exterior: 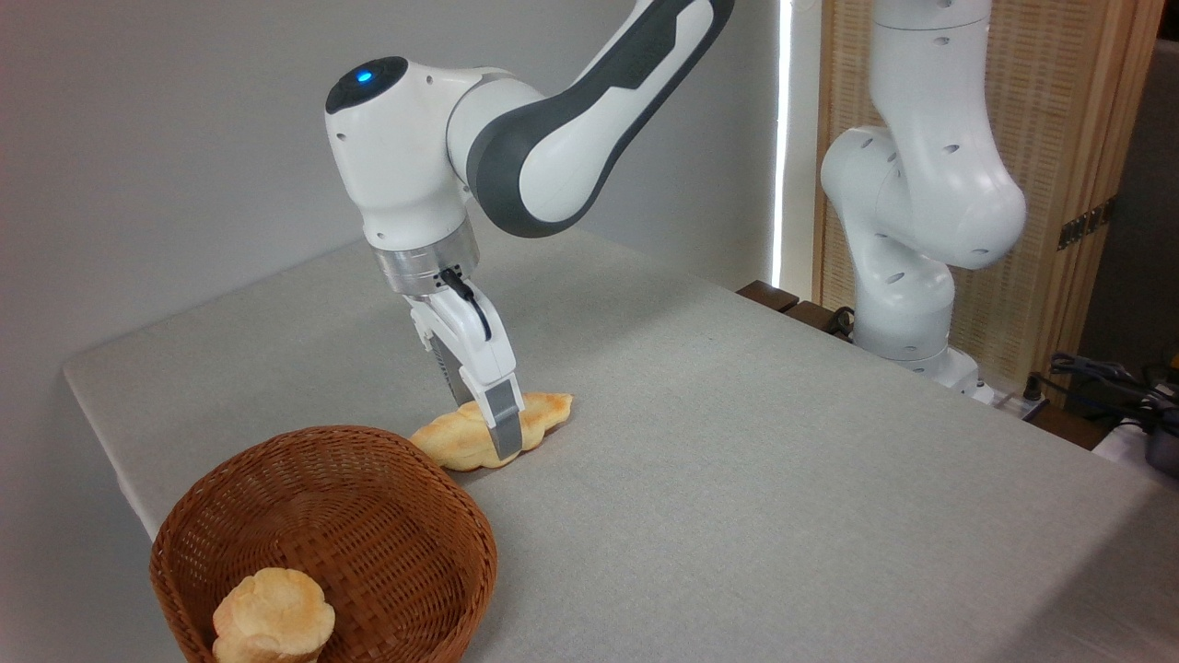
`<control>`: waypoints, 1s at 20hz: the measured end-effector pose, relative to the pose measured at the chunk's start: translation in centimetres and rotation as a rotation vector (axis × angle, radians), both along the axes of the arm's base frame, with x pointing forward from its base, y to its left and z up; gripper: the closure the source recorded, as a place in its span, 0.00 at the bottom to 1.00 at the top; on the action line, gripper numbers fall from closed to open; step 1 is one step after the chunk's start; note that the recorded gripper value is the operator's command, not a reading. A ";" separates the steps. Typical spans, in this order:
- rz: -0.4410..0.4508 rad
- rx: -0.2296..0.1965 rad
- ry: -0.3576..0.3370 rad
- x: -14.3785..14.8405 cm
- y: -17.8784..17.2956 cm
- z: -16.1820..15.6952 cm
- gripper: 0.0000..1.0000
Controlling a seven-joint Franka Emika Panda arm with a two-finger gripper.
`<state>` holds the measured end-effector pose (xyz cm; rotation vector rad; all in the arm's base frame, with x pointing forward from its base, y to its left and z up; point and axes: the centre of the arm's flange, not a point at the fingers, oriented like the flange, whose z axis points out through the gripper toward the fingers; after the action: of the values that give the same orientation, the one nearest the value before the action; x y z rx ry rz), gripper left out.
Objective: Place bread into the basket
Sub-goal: 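Lift the gripped loaf off the table and carry it toward the basket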
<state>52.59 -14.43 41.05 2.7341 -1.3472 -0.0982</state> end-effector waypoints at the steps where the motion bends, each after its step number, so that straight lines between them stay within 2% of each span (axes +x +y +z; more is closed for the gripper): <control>1: 0.000 0.000 0.000 0.0 0.0 0.0 0.44; 11: -0.009 0.001 0.007 -0.4 -0.3 0.9 0.44; 15: -0.018 -0.002 0.003 -0.9 -0.4 3.8 0.44; 20: -0.018 -0.024 -0.081 -0.4 -0.6 8.2 0.44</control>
<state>52.23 -15.05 49.27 2.7343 -1.3833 0.0271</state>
